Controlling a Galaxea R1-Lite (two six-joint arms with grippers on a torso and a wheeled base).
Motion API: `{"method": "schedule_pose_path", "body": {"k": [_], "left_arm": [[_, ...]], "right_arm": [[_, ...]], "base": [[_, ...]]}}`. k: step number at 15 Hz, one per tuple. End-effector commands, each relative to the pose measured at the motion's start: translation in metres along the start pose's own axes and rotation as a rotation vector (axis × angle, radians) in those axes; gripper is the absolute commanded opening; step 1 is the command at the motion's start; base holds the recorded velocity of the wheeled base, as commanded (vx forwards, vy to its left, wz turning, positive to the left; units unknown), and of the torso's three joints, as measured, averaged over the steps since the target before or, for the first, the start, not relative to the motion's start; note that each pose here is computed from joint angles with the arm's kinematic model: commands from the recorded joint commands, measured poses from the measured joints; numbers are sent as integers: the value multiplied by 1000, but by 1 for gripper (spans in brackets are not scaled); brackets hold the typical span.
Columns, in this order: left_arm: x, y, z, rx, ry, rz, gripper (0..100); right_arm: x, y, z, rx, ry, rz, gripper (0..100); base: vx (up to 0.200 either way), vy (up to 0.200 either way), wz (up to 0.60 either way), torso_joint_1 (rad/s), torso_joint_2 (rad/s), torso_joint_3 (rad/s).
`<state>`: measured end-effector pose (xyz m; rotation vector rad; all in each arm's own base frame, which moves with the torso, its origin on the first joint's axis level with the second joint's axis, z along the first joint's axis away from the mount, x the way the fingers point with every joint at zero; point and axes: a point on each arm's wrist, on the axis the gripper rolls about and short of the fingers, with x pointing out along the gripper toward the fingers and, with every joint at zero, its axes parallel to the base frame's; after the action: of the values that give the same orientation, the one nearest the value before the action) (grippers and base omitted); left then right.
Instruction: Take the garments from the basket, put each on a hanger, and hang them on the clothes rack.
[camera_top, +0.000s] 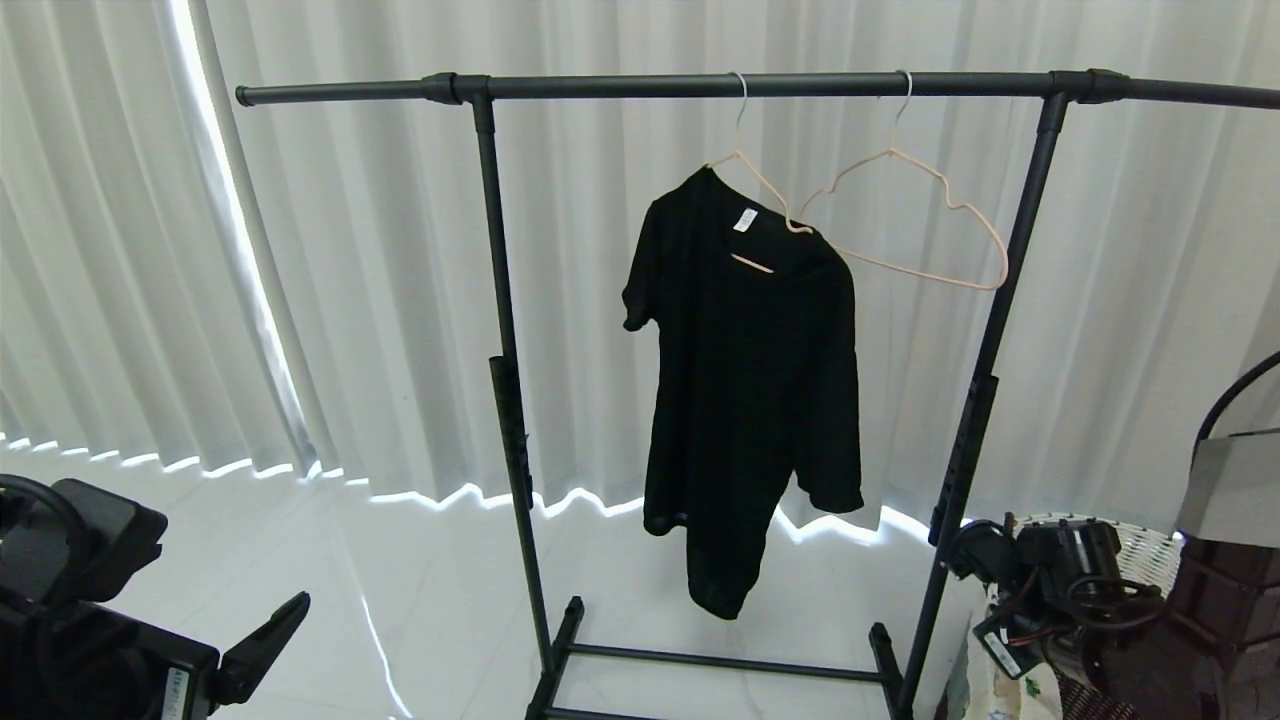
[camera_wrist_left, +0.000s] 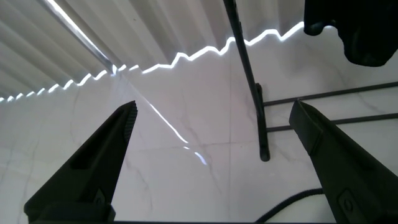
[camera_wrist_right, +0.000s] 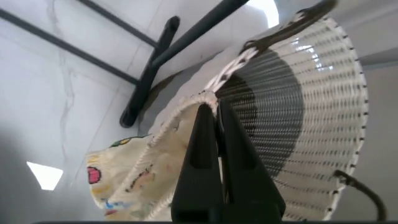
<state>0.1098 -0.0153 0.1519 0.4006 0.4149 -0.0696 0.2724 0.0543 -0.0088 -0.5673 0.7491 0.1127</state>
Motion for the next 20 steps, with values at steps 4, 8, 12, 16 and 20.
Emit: {"method": "schedule_pose_path", "body": {"k": [4,8,12,16,20], "left_arm": [[-3,2,3,0,-23,6,100],[0,3,11,0,-36,5,100],[2,4,15,-1,-41,-5,100],[-1,4,31,-30,-161,-206,100],[3,13,99,-315,-312,-379,100]], "right_arm": [[-70,-64,87,57,-68,-20,0],[-142,-90,160,140,-189,40,0],[-181,-89,192,137,-283,76,0],[-218,-58,220,133,-421,213,0],[-244,-27,242,129,-550,499,0]], "base": [[0,0,0,0,0,0],[-50,0,0,-1,-1,1],[-200,0,0,0,4,0],[-50,0,0,-1,-1,2],[0,0,0,0,0,0]]}}
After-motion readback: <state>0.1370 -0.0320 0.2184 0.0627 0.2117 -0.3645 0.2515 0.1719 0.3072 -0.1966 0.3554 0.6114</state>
